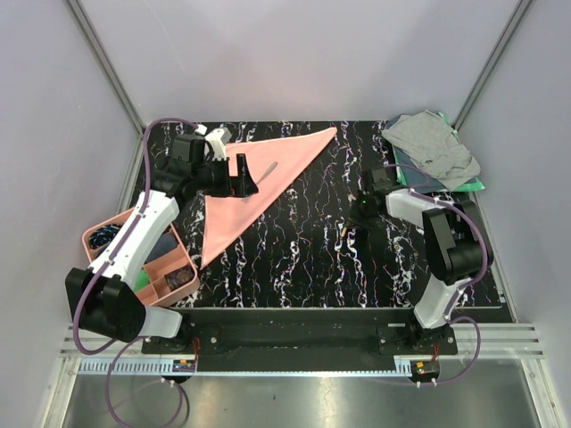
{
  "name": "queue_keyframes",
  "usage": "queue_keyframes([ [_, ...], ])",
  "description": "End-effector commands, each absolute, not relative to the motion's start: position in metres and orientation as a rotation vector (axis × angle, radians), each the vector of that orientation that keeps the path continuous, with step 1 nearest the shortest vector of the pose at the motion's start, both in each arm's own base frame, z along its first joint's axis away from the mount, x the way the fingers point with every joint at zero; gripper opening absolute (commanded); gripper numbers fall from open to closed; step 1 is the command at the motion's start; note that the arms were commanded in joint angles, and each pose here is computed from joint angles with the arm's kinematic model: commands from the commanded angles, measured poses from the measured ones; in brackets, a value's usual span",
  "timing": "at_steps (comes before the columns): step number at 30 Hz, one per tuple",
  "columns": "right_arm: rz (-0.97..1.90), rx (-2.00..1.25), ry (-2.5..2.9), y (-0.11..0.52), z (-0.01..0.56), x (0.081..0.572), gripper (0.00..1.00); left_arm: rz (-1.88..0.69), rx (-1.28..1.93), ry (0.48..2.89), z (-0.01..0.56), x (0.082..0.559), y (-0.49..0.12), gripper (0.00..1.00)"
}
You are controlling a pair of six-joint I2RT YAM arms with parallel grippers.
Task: Fold the napkin, place the utensils inside, and roll it up
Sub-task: Grab a utensil with the right arm
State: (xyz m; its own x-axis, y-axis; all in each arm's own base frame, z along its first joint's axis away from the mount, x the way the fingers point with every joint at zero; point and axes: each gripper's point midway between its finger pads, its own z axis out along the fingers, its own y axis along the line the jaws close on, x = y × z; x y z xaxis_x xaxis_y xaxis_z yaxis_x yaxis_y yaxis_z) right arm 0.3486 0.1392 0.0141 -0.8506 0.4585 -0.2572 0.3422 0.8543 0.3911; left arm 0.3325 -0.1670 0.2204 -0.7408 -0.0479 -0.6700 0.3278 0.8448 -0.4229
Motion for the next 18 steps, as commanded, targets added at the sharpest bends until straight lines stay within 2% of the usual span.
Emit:
queue_keyframes([
  [1,0.444,0.227,2.825,0.170,-0.001,0.328,0.00,-0.688,0.222,2.236,0.244,0.342,-0.170,0.99],
  [5,0.445,-0.001,2.840,0.188,0.005,0.322,0.02,-0.688,0.220,2.239,0.243,0.342,-0.170,0.99],
  [9,0.440,-0.101,2.776,0.192,0.032,0.325,0.28,-0.688,0.220,2.239,0.243,0.343,-0.170,0.99],
  [10,0.449,-0.109,2.724,0.192,0.050,0.330,0.40,-0.688,0.220,2.239,0.243,0.342,-0.170,0.99],
  [13,0.434,-0.169,2.609,0.190,0.088,0.344,0.59,-0.690,0.220,2.242,0.242,0.342,-0.171,0.99],
  [18,0.209,-0.356,2.470,0.167,0.116,0.372,0.64,-0.696,0.221,2.246,0.241,0.342,-0.171,0.99],
])
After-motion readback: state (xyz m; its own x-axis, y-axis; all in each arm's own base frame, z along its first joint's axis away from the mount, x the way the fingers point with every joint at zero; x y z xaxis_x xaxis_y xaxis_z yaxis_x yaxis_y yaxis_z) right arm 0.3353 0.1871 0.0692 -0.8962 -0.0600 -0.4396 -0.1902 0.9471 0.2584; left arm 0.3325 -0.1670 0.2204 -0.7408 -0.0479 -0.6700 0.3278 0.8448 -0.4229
